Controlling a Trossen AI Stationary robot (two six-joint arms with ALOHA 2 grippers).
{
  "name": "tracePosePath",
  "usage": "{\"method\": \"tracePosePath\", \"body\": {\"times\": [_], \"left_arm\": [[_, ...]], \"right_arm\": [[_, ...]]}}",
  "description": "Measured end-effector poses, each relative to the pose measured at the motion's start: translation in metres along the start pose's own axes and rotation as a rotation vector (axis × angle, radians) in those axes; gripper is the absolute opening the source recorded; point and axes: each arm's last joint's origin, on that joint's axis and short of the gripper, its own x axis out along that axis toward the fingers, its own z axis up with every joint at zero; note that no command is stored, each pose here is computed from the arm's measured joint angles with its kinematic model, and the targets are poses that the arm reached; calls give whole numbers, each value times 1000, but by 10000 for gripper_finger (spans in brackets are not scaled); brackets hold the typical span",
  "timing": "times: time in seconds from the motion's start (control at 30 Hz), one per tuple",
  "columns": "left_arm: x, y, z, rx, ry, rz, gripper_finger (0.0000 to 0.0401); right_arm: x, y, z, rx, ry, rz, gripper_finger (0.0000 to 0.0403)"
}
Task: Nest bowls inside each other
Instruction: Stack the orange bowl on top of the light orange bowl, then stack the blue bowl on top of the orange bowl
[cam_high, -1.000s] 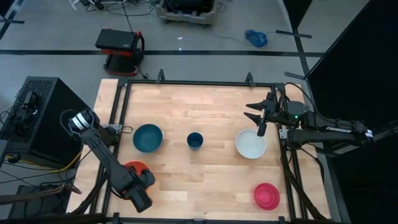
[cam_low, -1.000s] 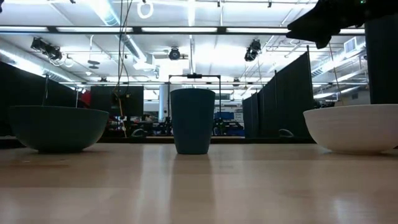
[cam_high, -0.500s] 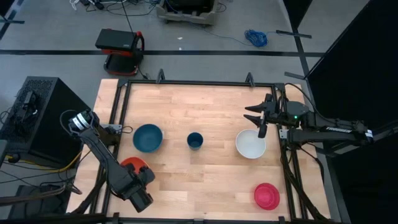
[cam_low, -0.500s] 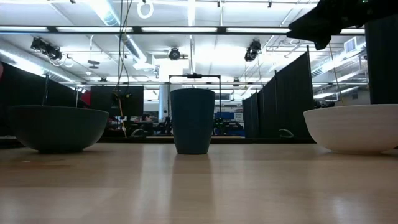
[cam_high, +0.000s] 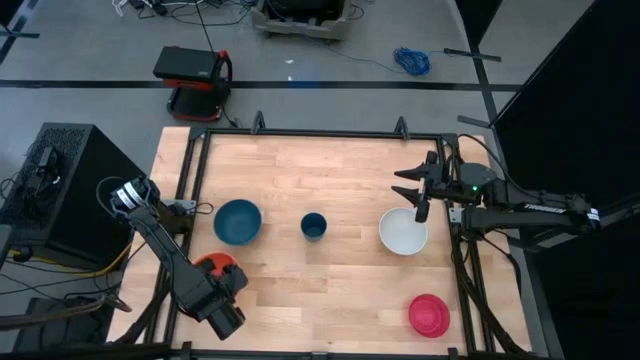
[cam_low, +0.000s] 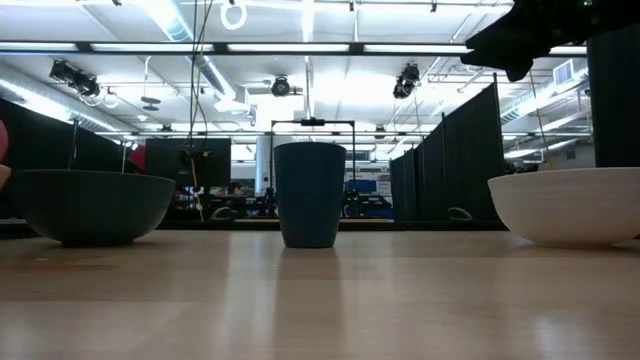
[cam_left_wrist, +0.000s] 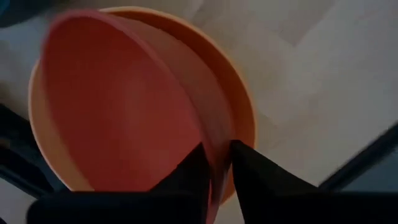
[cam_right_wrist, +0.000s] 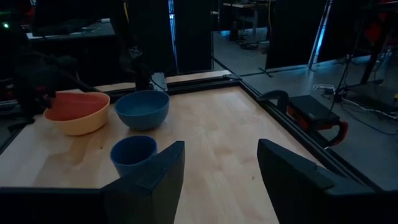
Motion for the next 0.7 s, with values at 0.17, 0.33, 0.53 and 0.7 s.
{"method": "tracePosePath", "body": {"times": [0.17,0.33,0.53,0.7], "left_arm": [[0,-1,0,-3,-1,-10,69],[0,-2,0,-5,-2,-19,82],[0,-3,0,-8,-2,-29,100],[0,-3,0,-8,13,-29,120]], "right_arm": [[0,0,0,0,0,-1,188],[0,0,0,-1,-1,-1,186],[0,0,0,-1,-1,-1,186],[0,0,0,-1,-1,-3,198]]}}
